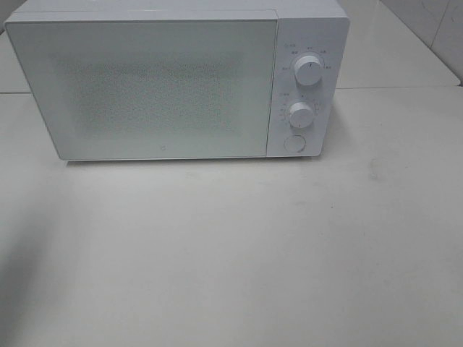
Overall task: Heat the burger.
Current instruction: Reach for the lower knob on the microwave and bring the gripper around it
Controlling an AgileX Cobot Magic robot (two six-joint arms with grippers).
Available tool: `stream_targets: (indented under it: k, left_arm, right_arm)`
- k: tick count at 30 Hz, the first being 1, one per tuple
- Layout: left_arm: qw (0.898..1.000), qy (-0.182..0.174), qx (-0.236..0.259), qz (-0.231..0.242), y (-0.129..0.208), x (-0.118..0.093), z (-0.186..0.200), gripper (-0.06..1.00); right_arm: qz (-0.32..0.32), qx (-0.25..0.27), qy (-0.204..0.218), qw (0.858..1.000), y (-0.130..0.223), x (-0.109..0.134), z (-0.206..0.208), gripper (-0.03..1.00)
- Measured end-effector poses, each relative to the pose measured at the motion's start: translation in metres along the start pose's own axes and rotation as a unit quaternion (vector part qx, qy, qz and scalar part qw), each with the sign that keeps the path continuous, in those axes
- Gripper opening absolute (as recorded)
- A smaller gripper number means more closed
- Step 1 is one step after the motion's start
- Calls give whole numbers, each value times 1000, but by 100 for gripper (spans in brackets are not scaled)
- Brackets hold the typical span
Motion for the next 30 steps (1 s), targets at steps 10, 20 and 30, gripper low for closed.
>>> stream_targets:
  k: [10, 20, 30]
  left_arm:
    - [999, 1, -39, -29, 54, 5, 31, 89]
    - [995, 4, -91, -35, 86, 7, 41, 89]
    - [969, 28, -244, -35, 99, 3, 83, 89]
  right_arm:
    - [0, 0, 0, 1000, 0, 0, 0, 75]
    - [0, 0, 0, 1000, 0, 0, 0, 75]
    - [0, 0, 0, 1000, 0, 0, 0, 75]
Point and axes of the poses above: a point on each arm's last joint axis where the gripper is mounted, z pointing back along that axis away from the gripper, x along the wrist's bending axis when the last joint is at zero, y = z × x, the point moved 8 cm from there along -z, pointing out along that axis toward the gripper, and after that the axes turned 3 degrees about z, right-handed, at the moved point
